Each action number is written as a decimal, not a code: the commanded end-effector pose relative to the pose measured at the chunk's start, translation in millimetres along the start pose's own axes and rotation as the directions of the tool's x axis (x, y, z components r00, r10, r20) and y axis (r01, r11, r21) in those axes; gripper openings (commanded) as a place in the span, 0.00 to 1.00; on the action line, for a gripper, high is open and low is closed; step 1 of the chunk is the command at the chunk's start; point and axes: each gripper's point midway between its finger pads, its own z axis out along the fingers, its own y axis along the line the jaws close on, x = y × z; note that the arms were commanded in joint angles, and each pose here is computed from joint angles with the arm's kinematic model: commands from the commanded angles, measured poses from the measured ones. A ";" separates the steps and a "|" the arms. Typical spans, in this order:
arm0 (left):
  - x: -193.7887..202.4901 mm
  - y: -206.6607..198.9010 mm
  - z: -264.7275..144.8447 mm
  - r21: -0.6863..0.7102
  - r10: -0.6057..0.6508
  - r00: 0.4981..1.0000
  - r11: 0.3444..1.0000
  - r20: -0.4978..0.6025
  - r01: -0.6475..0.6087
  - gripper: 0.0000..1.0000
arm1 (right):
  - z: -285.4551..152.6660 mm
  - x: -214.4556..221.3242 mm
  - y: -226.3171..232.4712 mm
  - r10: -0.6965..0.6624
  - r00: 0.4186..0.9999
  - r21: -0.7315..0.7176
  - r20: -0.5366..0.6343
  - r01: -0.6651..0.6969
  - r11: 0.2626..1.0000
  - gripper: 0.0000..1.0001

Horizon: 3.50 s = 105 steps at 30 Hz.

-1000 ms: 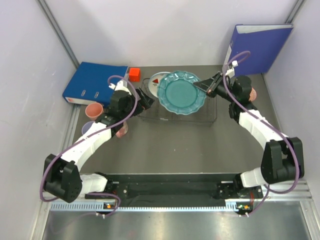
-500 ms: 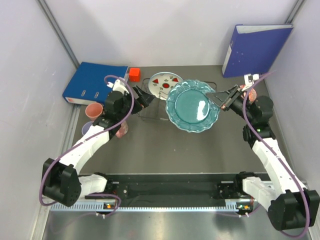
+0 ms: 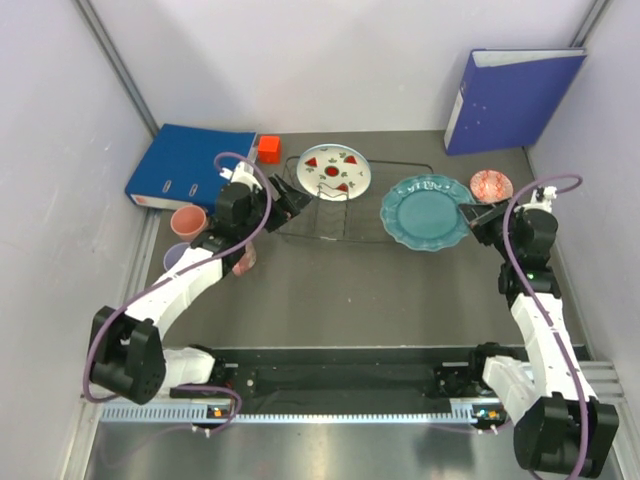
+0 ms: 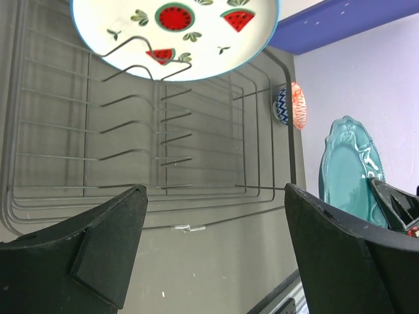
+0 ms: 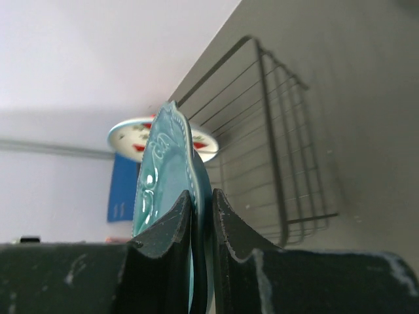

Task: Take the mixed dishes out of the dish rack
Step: Pick up the plate from the dish rack.

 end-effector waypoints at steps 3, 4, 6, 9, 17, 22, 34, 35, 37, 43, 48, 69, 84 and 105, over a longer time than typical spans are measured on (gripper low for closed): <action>-6.5 -34.5 5.6 0.140 -0.014 1.000 0.990 -0.017 0.016 0.91 | -15.9 -32.3 39.5 -0.035 0.990 -0.113 0.136 0.051 0.992 0.00; -2.8 -46.5 4.8 0.193 -0.006 0.999 0.981 -0.048 0.015 0.93 | -16.7 -29.9 40.1 -0.048 0.990 -0.117 0.130 0.064 0.991 0.00; 5.3 -64.1 10.5 0.251 0.014 0.995 0.968 -0.094 0.010 0.93 | -15.8 -27.3 40.5 -0.063 0.991 -0.119 0.120 0.077 0.990 0.00; 33.1 -97.8 16.1 0.362 0.074 0.977 0.932 -0.202 0.004 0.91 | -14.9 -25.1 46.4 -0.086 0.990 -0.135 0.112 0.101 0.986 0.00; 78.0 -132.2 25.5 0.400 0.155 0.956 0.915 -0.250 -0.044 0.84 | -14.5 -18.1 56.1 -0.134 0.986 -0.164 0.100 0.149 0.975 0.00; 104.5 -127.9 34.5 0.356 0.188 0.941 0.931 -0.282 -0.079 0.83 | -9.2 -9.2 56.8 -0.136 0.988 -0.185 0.068 0.147 0.972 0.00; 141.7 -121.3 60.0 0.335 0.180 0.914 0.941 -0.363 -0.052 0.74 | -6.8 1.2 67.7 -0.153 0.988 -0.240 0.036 0.157 0.958 0.00; 142.3 -122.8 60.8 0.343 0.181 0.914 0.938 -0.364 -0.049 0.64 | -7.2 6.8 70.8 -0.156 0.988 -0.253 0.022 0.156 0.955 0.00; 142.9 -126.7 60.3 0.355 0.185 0.912 0.934 -0.366 -0.047 0.56 | -5.9 14.5 70.7 -0.157 0.988 -0.265 0.002 0.152 0.952 0.00; 136.6 -133.7 54.6 0.383 0.169 0.925 0.923 -0.339 -0.028 0.51 | -2.5 26.3 63.3 -0.145 0.989 -0.271 -0.025 0.133 0.953 0.00; 129.8 -145.3 48.7 0.420 0.157 0.935 0.907 -0.318 -0.010 0.48 | -1.8 33.6 58.7 -0.131 0.991 -0.279 -0.042 0.114 0.953 0.00; 136.5 -174.8 35.2 0.564 0.103 0.917 0.813 -0.385 0.145 0.00 | -0.5 73.6 56.9 -0.140 0.976 -0.346 -0.165 0.076 0.935 0.00; 129.1 -197.5 20.6 0.624 0.071 0.905 0.746 -0.420 0.231 0.47 | -7.7 81.3 78.5 -0.149 0.967 -0.433 -0.205 0.047 0.900 0.00; 119.3 -190.2 22.7 0.588 0.089 0.932 0.796 -0.352 0.146 0.00 | -4.3 70.5 59.7 -0.248 0.959 -0.300 -0.138 0.198 0.933 0.70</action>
